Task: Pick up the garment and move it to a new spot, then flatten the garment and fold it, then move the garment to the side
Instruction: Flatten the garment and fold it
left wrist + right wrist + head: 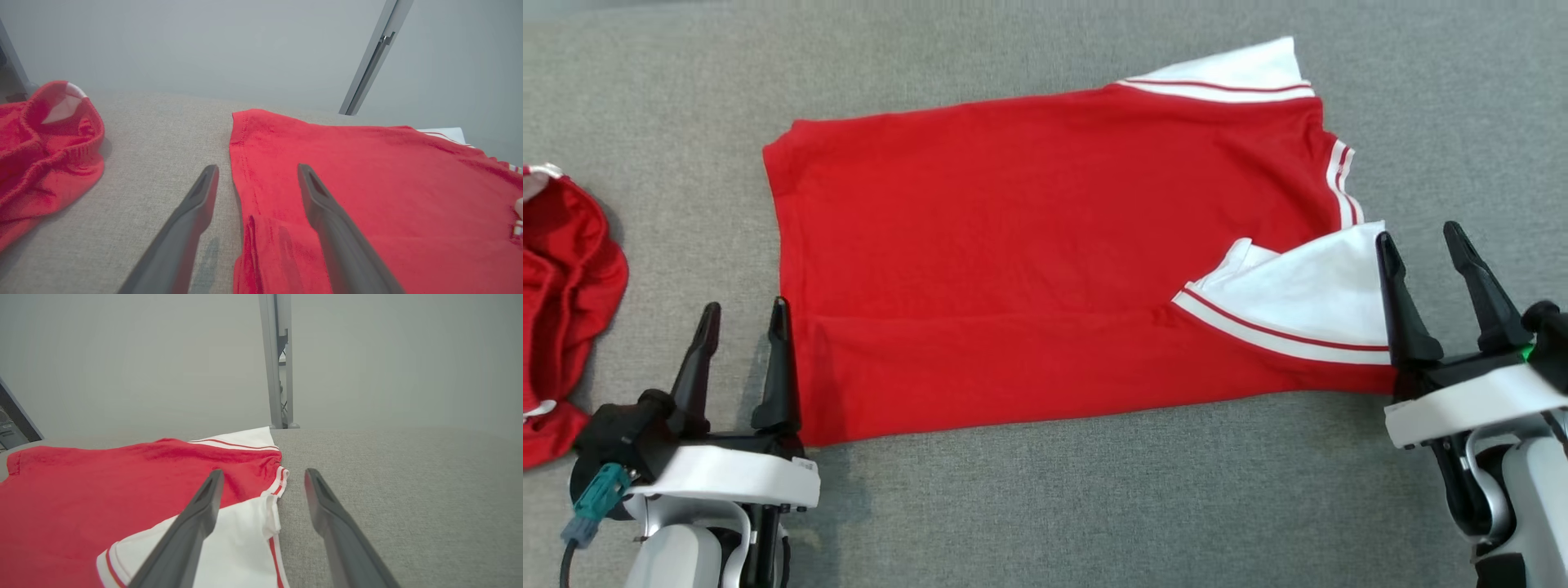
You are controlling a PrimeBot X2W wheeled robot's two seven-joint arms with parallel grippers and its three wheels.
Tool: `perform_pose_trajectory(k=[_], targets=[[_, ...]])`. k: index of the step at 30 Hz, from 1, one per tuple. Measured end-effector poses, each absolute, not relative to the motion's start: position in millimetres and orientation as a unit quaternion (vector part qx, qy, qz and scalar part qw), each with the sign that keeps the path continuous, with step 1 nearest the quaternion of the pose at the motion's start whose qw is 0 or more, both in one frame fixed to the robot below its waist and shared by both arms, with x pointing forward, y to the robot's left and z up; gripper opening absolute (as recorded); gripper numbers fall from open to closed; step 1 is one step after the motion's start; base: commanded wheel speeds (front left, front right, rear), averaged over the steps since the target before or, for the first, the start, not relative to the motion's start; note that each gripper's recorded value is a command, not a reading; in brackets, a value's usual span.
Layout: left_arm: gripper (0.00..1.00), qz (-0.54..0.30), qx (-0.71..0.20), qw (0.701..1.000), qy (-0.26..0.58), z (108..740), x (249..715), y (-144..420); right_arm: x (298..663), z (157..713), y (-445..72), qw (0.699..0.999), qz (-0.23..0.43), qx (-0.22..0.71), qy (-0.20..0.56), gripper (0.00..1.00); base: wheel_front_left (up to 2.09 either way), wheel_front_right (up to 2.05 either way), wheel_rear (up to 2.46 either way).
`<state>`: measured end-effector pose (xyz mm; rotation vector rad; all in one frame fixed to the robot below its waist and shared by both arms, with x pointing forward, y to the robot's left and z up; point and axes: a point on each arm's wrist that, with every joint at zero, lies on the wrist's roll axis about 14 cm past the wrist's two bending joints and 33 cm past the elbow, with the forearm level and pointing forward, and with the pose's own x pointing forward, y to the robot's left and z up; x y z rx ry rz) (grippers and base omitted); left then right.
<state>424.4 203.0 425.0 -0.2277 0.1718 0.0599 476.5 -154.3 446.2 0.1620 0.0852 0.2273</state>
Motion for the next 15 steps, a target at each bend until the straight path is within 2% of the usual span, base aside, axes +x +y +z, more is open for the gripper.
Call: perform_pose_trajectory(k=[9,15], targets=[[1.00,0.032,-0.070,0.997,-0.010,479.4,425.1,210.6,455.5,479.4,-162.9,0.994,0.089,0.059,-0.012,1.00,0.00,0.00,0.00],[1.00,0.013,-0.050,0.999,-0.016,487.6,411.9,203.2,433.5,486.4,-164.5,0.995,0.081,0.061,-0.016,1.00,0.00,0.00,0.00]])
